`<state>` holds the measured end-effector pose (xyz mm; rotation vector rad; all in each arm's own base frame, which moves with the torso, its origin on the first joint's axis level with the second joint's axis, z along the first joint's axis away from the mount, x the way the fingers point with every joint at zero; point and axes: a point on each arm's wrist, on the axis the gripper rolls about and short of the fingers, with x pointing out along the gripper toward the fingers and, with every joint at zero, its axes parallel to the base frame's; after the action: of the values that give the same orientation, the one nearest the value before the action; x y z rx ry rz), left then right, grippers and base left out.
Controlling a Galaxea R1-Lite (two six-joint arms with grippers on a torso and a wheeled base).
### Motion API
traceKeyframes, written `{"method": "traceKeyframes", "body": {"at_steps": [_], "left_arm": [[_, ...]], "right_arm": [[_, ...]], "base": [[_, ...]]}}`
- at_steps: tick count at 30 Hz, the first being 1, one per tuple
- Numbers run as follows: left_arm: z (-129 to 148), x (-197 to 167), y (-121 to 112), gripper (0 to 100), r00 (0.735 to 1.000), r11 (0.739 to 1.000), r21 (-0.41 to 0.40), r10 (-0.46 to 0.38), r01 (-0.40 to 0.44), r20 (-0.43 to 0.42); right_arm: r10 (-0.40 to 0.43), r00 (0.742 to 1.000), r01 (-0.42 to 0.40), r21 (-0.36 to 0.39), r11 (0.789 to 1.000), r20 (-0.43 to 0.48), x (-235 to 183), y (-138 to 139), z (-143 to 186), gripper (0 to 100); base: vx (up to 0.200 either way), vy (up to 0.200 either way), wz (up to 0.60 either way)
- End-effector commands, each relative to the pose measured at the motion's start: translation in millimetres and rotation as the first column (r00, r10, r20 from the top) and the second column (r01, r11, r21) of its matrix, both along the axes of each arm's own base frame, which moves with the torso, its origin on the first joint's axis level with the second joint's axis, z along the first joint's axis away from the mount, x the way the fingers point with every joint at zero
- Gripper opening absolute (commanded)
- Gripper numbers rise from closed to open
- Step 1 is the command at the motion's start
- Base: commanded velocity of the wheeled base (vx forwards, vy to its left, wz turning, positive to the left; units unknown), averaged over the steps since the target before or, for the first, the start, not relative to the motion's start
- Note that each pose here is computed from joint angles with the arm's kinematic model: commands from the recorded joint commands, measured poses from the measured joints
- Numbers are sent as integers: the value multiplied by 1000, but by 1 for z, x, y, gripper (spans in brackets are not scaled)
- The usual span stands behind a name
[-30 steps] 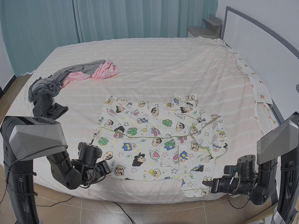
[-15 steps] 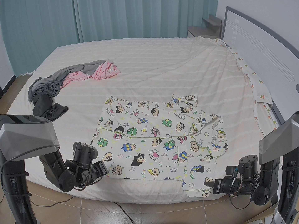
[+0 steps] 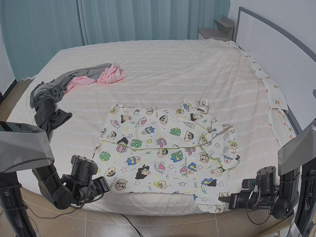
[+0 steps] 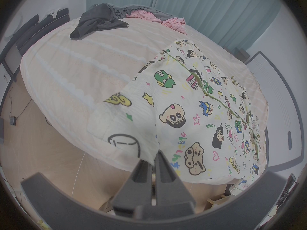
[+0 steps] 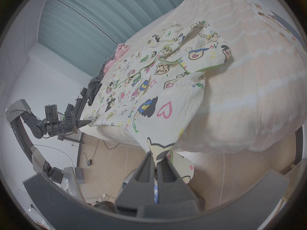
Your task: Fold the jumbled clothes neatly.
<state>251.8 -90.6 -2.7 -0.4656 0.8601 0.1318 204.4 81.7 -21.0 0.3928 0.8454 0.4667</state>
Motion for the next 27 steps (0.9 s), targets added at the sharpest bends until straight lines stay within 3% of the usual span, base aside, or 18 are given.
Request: {"method": "traceKeyframes", "body": {"at_steps": [1,21,27], "left_arm": [[4,-6,-1,0,1000,1000,-2,-10,10,3],[0,-25,-5,0,998,999,16,-47,47,-45],[-1,-28,-6,0,997,998,20,-58,59,-54]], "right_arm": [[6,1000,-6,1,1000,4,-4,0,3,0],[19,998,-20,-25,999,-61,-11,-2,3,0],[63,992,-67,-33,997,-112,-18,-3,4,0]], "base": [[0,0,0],[0,0,0],[0,0,0]]}}
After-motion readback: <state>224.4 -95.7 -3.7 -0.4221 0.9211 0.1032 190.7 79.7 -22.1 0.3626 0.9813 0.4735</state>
